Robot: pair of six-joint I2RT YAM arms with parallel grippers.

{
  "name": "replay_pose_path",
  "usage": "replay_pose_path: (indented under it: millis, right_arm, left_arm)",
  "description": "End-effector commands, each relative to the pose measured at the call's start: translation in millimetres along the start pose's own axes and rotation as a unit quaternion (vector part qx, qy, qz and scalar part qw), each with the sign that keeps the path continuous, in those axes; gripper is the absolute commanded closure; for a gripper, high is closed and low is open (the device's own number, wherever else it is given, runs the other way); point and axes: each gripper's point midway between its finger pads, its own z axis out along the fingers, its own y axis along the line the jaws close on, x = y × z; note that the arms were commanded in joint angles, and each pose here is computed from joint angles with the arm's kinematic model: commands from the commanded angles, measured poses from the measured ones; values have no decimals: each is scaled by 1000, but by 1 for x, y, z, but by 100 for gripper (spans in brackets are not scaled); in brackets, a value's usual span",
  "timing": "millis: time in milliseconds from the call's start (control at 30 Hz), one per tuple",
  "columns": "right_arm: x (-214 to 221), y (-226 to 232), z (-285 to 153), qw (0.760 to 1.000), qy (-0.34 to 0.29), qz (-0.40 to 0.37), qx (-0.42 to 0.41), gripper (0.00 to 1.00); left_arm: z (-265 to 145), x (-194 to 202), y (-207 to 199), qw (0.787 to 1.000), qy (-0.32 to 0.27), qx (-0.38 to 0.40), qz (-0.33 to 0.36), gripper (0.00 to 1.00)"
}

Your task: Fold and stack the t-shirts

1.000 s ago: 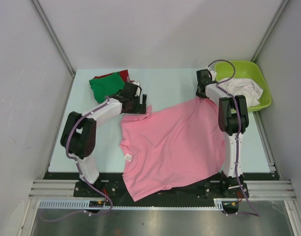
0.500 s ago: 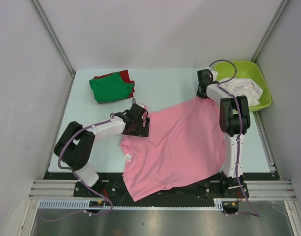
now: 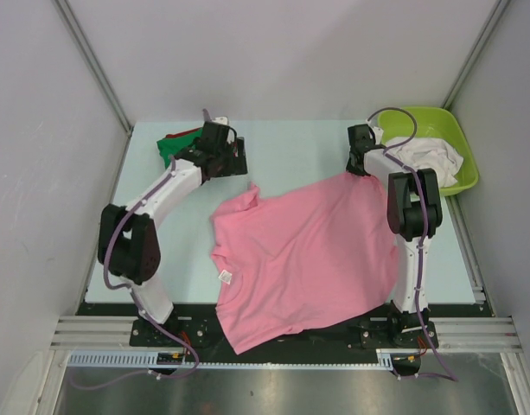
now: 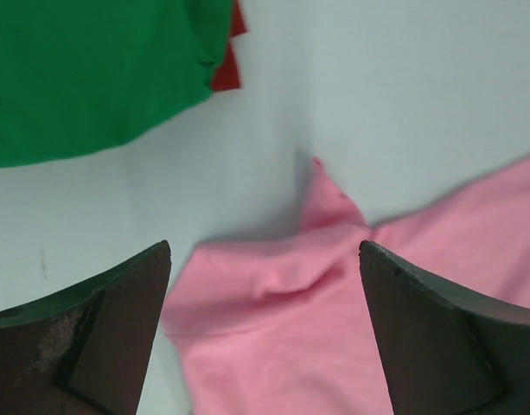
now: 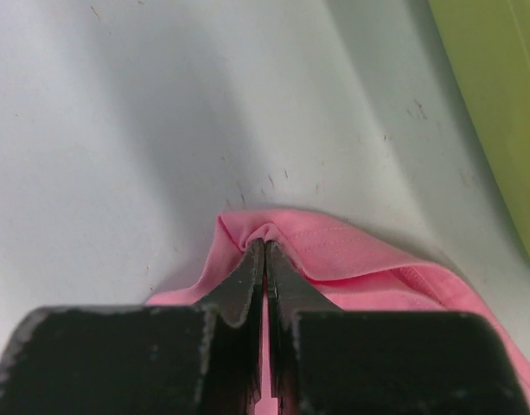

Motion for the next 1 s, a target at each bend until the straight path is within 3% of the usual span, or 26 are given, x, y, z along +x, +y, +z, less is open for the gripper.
replay_pose_path:
  millis: [0, 233, 433, 767, 967]
  right_arm:
    - [-22, 3, -19, 999, -27, 27, -18, 100]
    - [-20, -2, -13, 999, -22, 26, -14, 100]
    - [-25, -4, -13, 999, -26, 27, -14, 100]
    - [-25, -7, -12, 999, -24, 31, -12, 100]
    - [-20, -3, -10, 999, -20, 28, -15, 100]
  left_arm:
    - [41, 18, 33, 998, 61, -26, 1, 5]
    - [78, 39, 40, 994, 99, -41, 12, 6]
    - [84, 66, 40, 992, 124, -29, 4, 6]
    - [40, 98, 34, 991, 131, -3, -24, 7]
    - [-3, 101, 15, 996, 92, 20, -11, 7]
